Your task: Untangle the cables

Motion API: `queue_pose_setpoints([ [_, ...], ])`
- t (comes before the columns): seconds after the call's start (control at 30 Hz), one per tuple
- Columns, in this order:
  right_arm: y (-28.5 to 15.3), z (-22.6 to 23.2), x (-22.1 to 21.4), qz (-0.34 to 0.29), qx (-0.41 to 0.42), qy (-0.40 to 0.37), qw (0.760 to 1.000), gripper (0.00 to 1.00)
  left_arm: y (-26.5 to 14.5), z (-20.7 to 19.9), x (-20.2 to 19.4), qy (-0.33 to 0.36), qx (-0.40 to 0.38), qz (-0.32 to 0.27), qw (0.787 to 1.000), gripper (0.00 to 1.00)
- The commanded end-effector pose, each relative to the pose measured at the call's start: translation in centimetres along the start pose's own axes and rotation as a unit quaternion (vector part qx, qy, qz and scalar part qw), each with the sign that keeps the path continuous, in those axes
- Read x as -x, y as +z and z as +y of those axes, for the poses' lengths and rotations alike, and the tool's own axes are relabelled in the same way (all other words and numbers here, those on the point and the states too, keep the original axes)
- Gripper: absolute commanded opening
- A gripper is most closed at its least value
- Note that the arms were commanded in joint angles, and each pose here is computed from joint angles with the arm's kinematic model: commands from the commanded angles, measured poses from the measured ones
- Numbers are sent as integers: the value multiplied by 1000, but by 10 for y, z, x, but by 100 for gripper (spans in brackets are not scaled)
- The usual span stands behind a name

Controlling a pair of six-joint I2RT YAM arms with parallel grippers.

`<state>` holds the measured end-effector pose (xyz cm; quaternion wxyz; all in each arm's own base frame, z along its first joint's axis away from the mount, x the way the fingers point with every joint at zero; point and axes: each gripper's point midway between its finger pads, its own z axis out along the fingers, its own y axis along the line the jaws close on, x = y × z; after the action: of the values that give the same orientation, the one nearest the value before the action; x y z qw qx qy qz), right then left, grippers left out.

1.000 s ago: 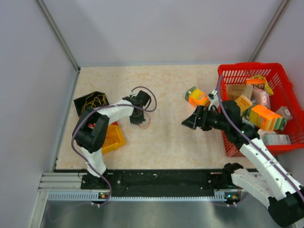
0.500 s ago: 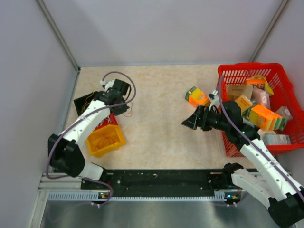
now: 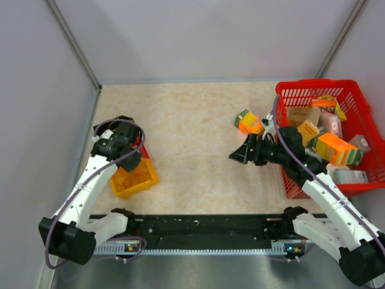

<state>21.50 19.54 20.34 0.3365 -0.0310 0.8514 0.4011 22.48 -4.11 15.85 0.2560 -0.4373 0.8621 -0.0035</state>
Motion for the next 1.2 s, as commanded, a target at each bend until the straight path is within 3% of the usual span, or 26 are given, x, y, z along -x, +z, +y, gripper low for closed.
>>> queue_pose_setpoints([
  [0.0,0,5,7,-13,15,-13,1000,86,6,16,-13,-70,28,23,997,0],
  [0.33,-3,6,6,-18,16,-12,1000,86,31,33,-17,-164,-9,44,985,0],
  [0.43,-3,5,7,-18,16,-12,1000,86,30,24,-16,-164,-43,65,983,6],
  [0.47,-3,6,7,-19,16,-11,1000,86,27,21,-13,-167,-51,61,983,11],
  [0.57,-3,6,6,-17,17,-12,1000,86,15,18,0,-168,-72,38,982,46],
  [0.67,-3,5,5,-16,16,-10,1000,86,-5,15,19,-167,-88,6,982,70],
  [0.83,-3,4,5,-17,15,-10,1000,86,-52,5,58,-150,-131,-63,978,73],
  [0.93,-3,3,7,-20,10,-19,1000,86,-82,-21,78,-89,-210,-99,969,74],
  [0.97,-5,3,8,-21,7,-28,999,86,-92,-38,79,-53,-261,-102,958,74],
  [1.03,-10,3,14,-30,0,-56,998,86,-130,-84,78,24,-404,-109,908,76],
  [1.1,-20,4,24,-47,-17,-89,995,87,-174,-117,65,77,-530,-89,839,88],
  [1.17,-36,6,35,-65,-38,-126,989,87,-211,-135,58,118,-611,-77,779,92],
])
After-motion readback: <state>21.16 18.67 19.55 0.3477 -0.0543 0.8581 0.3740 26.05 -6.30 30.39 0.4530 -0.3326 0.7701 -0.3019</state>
